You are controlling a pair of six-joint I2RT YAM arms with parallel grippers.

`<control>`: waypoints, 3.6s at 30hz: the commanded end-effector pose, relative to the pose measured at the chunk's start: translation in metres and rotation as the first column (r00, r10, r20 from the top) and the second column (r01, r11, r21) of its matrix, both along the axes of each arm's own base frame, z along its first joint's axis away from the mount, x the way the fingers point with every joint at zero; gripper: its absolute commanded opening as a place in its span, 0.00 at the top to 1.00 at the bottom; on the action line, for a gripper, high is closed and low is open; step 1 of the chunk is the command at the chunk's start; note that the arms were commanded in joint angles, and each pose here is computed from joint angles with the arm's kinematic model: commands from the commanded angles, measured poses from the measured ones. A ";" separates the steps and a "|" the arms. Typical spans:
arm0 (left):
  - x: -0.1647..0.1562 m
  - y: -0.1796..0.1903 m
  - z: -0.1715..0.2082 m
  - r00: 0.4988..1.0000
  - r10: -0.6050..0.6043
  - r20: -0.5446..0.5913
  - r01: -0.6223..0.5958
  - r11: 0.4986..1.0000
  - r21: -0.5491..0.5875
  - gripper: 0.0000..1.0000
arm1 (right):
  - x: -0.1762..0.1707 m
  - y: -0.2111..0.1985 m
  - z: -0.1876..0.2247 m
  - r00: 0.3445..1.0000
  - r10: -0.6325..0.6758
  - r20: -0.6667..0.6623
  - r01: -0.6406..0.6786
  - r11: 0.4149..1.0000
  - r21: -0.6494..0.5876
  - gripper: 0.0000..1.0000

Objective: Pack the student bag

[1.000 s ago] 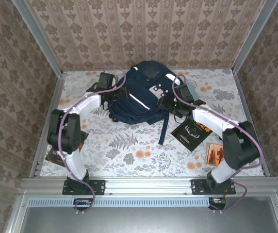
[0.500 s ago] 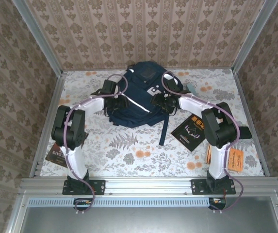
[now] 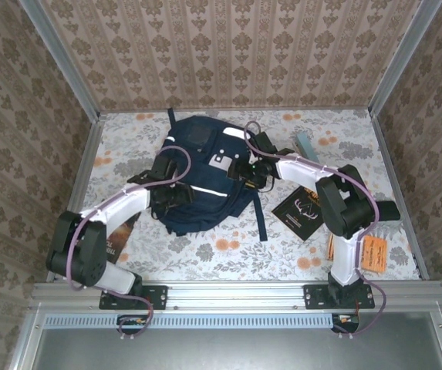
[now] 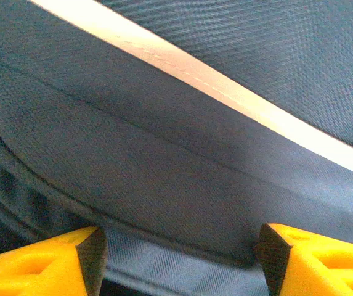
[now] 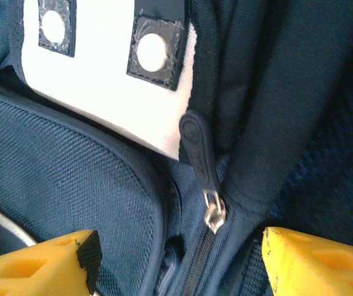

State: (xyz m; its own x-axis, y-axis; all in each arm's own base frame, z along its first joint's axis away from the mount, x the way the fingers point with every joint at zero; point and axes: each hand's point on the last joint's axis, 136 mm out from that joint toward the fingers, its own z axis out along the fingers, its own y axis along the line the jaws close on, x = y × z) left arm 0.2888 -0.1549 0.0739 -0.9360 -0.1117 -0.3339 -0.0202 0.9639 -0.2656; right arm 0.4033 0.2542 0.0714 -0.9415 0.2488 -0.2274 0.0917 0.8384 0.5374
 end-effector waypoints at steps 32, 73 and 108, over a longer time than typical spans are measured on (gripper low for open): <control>-0.005 -0.139 -0.002 0.772 -0.595 -0.223 0.609 0.590 0.531 0.57 | -0.069 -0.185 0.057 0.906 -0.399 0.139 0.403 0.915 -0.004 0.00; 0.029 -0.101 0.175 0.795 -0.502 0.341 0.450 0.865 0.222 1.00 | -0.053 -0.027 0.080 0.892 0.258 0.370 -0.304 0.950 0.070 0.42; 0.043 -0.075 0.197 0.814 -0.407 0.414 0.379 0.913 0.152 1.00 | -0.039 -0.016 0.070 0.676 0.504 0.537 -0.509 0.847 -0.153 0.97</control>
State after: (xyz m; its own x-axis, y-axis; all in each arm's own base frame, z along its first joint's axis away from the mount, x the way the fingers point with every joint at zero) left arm 0.3212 -0.2278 0.2342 -0.7237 0.3444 -0.5981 0.4769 0.8759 -0.0726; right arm 0.3751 0.2465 0.1362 -0.6578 -0.1926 -0.7282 -0.6421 0.6488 0.4084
